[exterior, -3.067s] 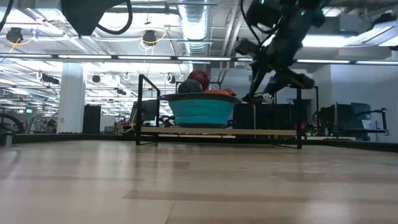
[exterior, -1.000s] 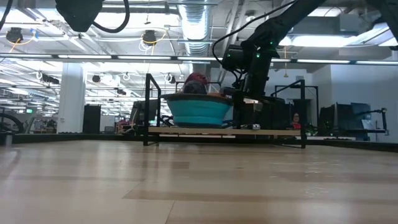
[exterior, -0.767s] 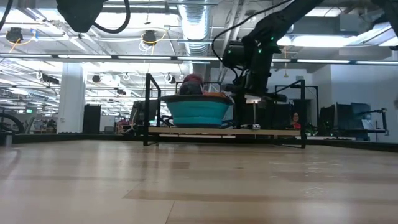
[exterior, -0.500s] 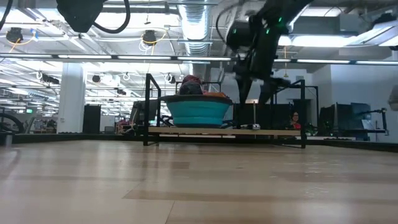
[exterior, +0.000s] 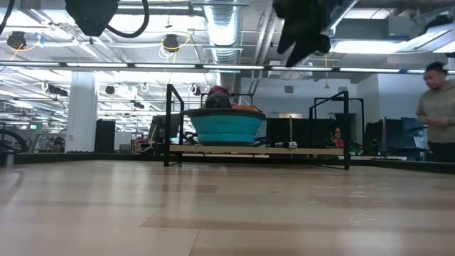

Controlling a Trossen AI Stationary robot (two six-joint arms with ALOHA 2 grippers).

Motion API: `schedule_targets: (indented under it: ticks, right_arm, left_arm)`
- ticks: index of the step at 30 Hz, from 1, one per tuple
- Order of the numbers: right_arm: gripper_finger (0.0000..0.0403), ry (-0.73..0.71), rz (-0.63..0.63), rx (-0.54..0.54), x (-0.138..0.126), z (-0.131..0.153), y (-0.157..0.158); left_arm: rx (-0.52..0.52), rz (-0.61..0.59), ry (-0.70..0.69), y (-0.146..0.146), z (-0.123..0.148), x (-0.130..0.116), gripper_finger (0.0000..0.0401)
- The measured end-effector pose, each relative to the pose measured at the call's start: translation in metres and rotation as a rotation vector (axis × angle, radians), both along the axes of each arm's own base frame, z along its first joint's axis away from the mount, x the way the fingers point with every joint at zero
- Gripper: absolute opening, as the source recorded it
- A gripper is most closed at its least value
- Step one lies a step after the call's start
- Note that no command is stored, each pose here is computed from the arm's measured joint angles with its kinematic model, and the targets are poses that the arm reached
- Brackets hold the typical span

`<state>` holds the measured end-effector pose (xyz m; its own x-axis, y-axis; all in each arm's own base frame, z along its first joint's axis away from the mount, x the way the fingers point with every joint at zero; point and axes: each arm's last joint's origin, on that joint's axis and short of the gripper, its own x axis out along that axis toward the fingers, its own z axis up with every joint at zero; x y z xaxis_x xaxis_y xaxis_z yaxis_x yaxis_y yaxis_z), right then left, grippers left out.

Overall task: Pick & Place Fruit
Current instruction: Return to Home Position

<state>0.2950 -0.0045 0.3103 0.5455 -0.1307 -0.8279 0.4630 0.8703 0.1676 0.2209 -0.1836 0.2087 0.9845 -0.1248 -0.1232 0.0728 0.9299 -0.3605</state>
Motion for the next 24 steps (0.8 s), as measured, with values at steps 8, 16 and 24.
schedule_targets:
  ticks: [8, 16, 24]
  right_arm:
    - [0.0224, -0.153, 0.177, -0.001, 0.011, 0.008, 0.049]
    - [0.0223, -0.237, 0.372, -0.088, -0.004, 0.025, 0.075]
    - [0.0223, -0.529, 0.505, -0.166, -0.051, 0.055, 0.088]
  left_arm:
    - [0.021, 0.01, -0.009, 0.003, 0.001, 0.002, 0.0346]
    - [0.023, 0.029, -0.017, 0.008, 0.003, 0.005, 0.0346]
    - [0.025, 0.037, -0.016, 0.01, 0.003, 0.007, 0.0346]
